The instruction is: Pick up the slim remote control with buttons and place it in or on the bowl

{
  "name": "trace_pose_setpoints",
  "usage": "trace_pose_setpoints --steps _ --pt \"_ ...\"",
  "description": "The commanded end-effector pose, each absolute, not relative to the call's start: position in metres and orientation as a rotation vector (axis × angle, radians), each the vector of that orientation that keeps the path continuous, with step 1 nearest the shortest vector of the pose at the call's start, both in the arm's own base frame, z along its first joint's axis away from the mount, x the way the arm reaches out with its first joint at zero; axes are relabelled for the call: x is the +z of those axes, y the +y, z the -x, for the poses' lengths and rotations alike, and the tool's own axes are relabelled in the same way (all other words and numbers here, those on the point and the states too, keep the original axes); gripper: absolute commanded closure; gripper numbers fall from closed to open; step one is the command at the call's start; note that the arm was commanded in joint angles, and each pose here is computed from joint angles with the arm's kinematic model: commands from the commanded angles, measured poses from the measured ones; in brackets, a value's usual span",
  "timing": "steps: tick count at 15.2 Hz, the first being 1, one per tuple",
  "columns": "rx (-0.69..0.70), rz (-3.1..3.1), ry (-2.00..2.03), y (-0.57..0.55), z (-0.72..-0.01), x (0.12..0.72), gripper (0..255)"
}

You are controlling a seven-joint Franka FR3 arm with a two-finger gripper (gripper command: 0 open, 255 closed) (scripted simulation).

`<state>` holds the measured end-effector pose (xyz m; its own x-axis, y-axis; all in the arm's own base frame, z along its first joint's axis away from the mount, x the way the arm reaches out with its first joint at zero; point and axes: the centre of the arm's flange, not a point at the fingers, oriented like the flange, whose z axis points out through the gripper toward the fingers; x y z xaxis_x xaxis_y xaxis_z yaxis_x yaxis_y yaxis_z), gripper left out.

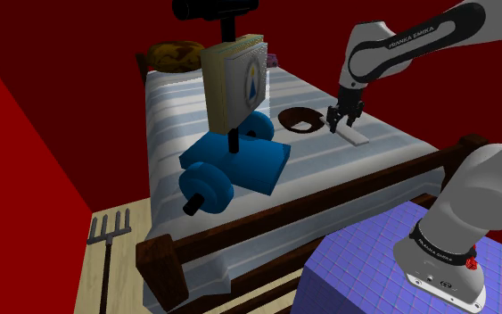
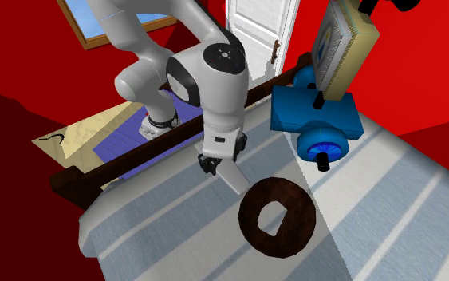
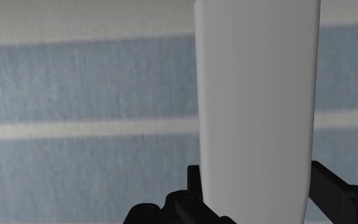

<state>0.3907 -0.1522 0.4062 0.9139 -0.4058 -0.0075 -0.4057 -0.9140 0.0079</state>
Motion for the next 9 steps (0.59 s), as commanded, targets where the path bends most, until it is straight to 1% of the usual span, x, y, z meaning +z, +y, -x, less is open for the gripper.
trace_pose_setpoints --steps 1,7,9 --pt "-0.014 -3.067 -0.650 -0.153 -0.391 0.417 255" --pt "-0.014 -3.067 -0.650 -0.153 -0.391 0.448 255" --pt "-0.014 -3.067 -0.650 -0.158 -0.417 0.449 255"
